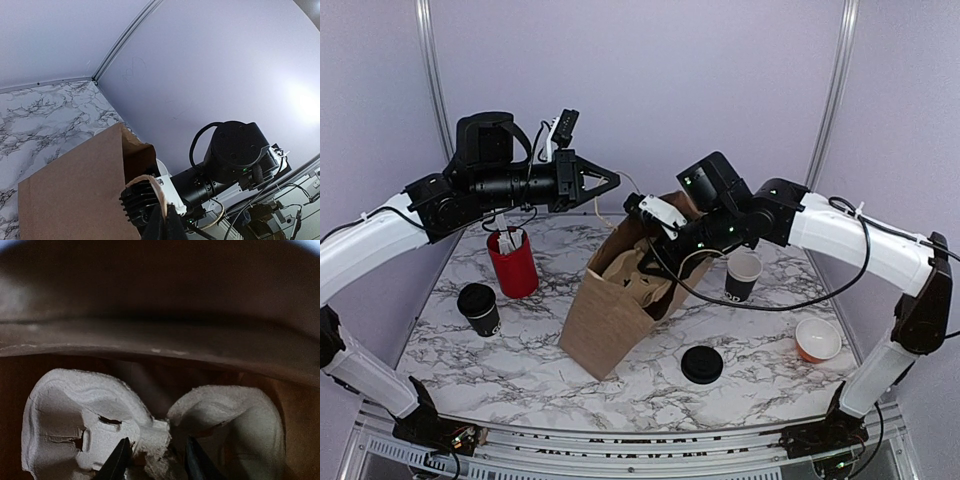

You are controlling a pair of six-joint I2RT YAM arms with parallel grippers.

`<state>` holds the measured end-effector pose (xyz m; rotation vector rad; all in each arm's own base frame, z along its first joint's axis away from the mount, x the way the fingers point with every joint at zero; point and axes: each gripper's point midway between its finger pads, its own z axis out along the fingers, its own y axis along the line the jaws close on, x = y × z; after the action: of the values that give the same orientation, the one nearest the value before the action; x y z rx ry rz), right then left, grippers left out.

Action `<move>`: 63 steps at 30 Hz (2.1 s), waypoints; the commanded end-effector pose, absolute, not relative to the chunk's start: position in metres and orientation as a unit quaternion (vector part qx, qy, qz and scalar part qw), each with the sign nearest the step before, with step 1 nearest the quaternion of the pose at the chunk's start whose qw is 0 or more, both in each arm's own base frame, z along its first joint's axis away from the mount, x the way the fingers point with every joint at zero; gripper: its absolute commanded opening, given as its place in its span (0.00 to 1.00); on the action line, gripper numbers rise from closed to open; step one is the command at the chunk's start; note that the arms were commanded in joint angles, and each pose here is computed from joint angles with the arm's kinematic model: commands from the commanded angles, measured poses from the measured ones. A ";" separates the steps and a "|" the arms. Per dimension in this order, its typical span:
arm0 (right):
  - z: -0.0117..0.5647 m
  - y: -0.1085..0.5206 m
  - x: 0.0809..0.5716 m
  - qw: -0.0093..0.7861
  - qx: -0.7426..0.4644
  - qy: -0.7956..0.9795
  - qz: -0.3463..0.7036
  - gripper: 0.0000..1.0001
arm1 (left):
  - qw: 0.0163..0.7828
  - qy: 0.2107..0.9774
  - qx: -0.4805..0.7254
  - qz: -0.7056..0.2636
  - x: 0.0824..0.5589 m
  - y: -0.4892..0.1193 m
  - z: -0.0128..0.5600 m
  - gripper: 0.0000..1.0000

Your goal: Pack the takeout coffee

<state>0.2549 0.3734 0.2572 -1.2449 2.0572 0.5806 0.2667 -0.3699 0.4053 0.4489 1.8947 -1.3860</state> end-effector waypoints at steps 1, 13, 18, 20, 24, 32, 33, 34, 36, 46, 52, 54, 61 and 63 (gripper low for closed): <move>0.281 0.380 0.268 0.361 -0.455 0.787 0.210 0.35 | 0.394 0.701 0.172 -0.569 0.258 -0.356 0.438 0.00; 0.287 0.394 0.284 0.380 -0.424 0.794 0.213 0.33 | 0.397 0.717 0.140 -0.555 0.270 -0.337 0.422 0.00; 0.292 0.399 0.292 0.392 -0.406 0.797 0.214 0.33 | 0.396 0.719 0.137 -0.554 0.272 -0.336 0.420 0.00; 0.292 0.400 0.296 0.396 -0.399 0.800 0.210 0.33 | 0.397 0.720 0.136 -0.553 0.273 -0.335 0.419 0.00; 0.291 0.402 0.302 0.399 -0.386 0.805 0.207 0.33 | 0.398 0.720 0.134 -0.553 0.274 -0.333 0.419 0.00; 0.286 0.406 0.305 0.394 -0.382 0.810 0.208 0.33 | 0.398 0.720 0.131 -0.554 0.276 -0.329 0.417 0.00; 0.287 0.407 0.306 0.395 -0.383 0.809 0.208 0.33 | 0.398 0.720 0.131 -0.554 0.276 -0.329 0.417 0.00; 0.287 0.407 0.305 0.395 -0.382 0.809 0.208 0.34 | 0.398 0.720 0.130 -0.554 0.276 -0.329 0.418 0.00; 0.287 0.408 0.306 0.395 -0.382 0.809 0.208 0.35 | 0.397 0.720 0.130 -0.554 0.276 -0.329 0.417 0.00; 0.299 0.409 0.305 0.397 -0.386 0.805 0.213 0.59 | 0.398 0.720 0.126 -0.554 0.279 -0.327 0.416 0.00; 0.323 0.407 0.304 0.413 -0.386 0.795 0.217 0.72 | 0.400 0.719 0.124 -0.554 0.281 -0.326 0.417 0.00; 0.330 0.406 0.304 0.419 -0.387 0.792 0.219 0.74 | 0.401 0.718 0.124 -0.555 0.281 -0.326 0.418 0.00; 0.347 0.404 0.309 0.438 -0.375 0.788 0.214 0.80 | 0.400 0.718 0.125 -0.556 0.281 -0.327 0.419 0.00; 0.354 0.402 0.312 0.449 -0.366 0.788 0.211 0.81 | 0.401 0.718 0.124 -0.556 0.282 -0.327 0.418 0.00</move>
<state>0.3093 0.4055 0.3253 -0.9577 1.9991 0.5356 0.2884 -0.3322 0.4000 0.2977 1.8814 -1.3771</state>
